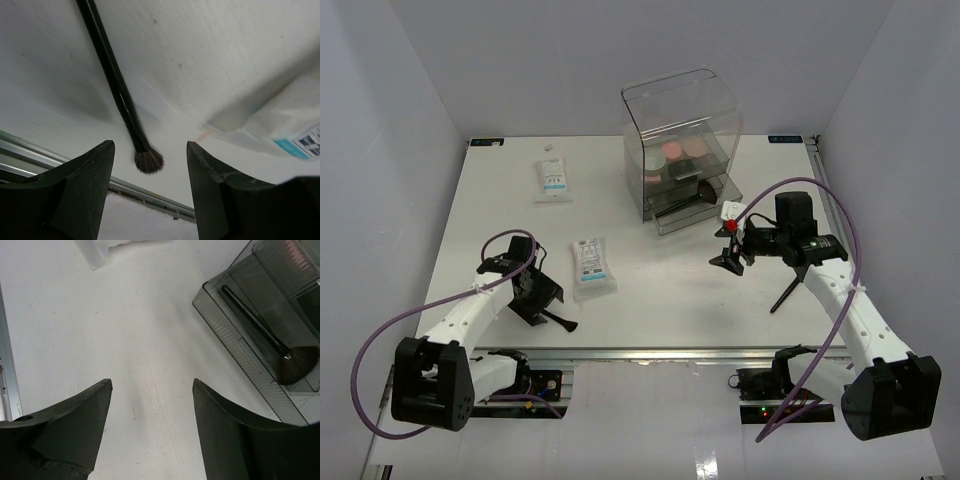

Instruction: Organize the makeup

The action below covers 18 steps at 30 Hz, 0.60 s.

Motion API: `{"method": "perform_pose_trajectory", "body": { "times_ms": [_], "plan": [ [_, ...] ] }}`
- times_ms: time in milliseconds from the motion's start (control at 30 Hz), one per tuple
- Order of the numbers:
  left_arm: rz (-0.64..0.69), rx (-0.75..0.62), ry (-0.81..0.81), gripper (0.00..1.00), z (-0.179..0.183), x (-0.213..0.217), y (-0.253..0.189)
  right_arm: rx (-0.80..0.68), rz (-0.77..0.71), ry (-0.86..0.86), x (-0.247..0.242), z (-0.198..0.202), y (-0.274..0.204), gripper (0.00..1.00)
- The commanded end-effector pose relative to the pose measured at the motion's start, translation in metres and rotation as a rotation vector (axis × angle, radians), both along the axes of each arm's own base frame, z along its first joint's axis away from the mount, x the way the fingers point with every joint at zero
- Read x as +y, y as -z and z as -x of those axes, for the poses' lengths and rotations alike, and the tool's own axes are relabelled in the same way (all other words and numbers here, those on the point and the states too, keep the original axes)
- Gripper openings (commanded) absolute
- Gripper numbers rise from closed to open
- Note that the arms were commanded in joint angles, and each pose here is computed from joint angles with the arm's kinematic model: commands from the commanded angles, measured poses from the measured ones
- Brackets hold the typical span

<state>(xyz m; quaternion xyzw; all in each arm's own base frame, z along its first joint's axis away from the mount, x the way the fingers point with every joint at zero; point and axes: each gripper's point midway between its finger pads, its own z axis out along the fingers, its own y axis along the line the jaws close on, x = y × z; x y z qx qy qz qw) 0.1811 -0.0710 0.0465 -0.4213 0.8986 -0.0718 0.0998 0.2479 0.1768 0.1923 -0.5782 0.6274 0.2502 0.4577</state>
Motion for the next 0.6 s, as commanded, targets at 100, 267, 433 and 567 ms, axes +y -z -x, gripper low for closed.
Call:
{"method": "perform_pose_trajectory", "body": {
  "times_ms": [100, 267, 433, 567],
  "plan": [
    [-0.04, 0.028, -0.057, 0.69, -0.003, 0.02, 0.025, -0.065, -0.11, -0.003, -0.006, -0.002, -0.027, 0.72],
    [-0.041, 0.061, -0.061, 0.52, -0.007, 0.024, 0.036, -0.061, -0.124, 0.003, -0.01, -0.002, -0.028, 0.72],
    [-0.032, 0.071, -0.048, 0.3, -0.01, 0.023, 0.044, -0.066, -0.136, 0.007, -0.013, -0.001, -0.03, 0.72],
    [-0.037, 0.036, -0.029, 0.15, -0.016, 0.024, 0.037, -0.07, -0.144, 0.018, -0.017, -0.001, -0.032, 0.72]
  ]
}}
